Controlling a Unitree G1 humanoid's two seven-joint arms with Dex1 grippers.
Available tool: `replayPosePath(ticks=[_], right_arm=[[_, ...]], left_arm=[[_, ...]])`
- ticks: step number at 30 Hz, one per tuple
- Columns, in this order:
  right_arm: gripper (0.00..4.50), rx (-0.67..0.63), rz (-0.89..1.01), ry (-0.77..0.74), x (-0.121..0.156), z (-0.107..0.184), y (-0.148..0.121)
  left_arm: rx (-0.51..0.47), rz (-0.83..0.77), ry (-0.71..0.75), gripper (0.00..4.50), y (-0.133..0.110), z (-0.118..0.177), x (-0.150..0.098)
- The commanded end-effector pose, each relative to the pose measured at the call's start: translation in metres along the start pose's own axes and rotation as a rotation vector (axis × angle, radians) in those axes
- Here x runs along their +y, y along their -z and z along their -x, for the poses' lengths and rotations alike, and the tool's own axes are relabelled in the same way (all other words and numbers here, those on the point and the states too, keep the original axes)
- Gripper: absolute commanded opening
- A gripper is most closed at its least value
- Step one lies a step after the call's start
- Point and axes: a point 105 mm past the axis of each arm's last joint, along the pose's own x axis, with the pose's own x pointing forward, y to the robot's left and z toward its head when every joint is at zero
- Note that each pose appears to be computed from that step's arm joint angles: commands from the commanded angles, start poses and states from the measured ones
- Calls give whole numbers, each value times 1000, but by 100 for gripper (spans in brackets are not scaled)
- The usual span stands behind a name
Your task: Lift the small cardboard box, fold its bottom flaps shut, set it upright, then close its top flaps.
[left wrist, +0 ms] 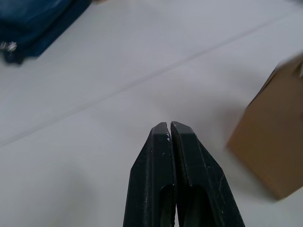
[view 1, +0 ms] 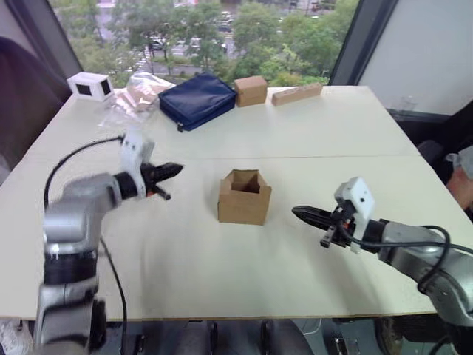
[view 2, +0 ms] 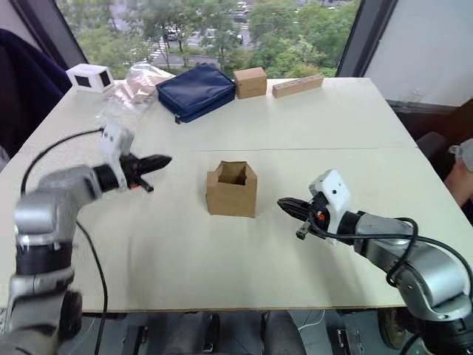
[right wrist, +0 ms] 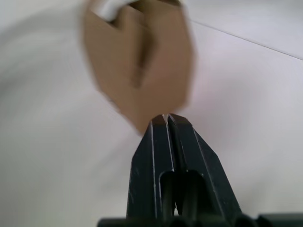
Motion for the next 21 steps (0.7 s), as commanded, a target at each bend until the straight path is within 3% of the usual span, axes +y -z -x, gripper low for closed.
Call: replayPosePath(ticks=[1, 6, 13, 21], right_arm=[[0, -18, 42, 21, 0, -17, 1], [0, -17, 52, 9, 6, -37, 6], [0, -22, 51, -8, 13, -48, 11], [0, -26, 74, -29, 14, -56, 10]], left_arm=[[-36, 44, 53, 6, 1, -7, -17], [-9, 86, 128, 6, 19, -13, -44], [2, 96, 229, 6, 24, -15, -73], [28, 119, 301, 6, 30, -13, -88]])
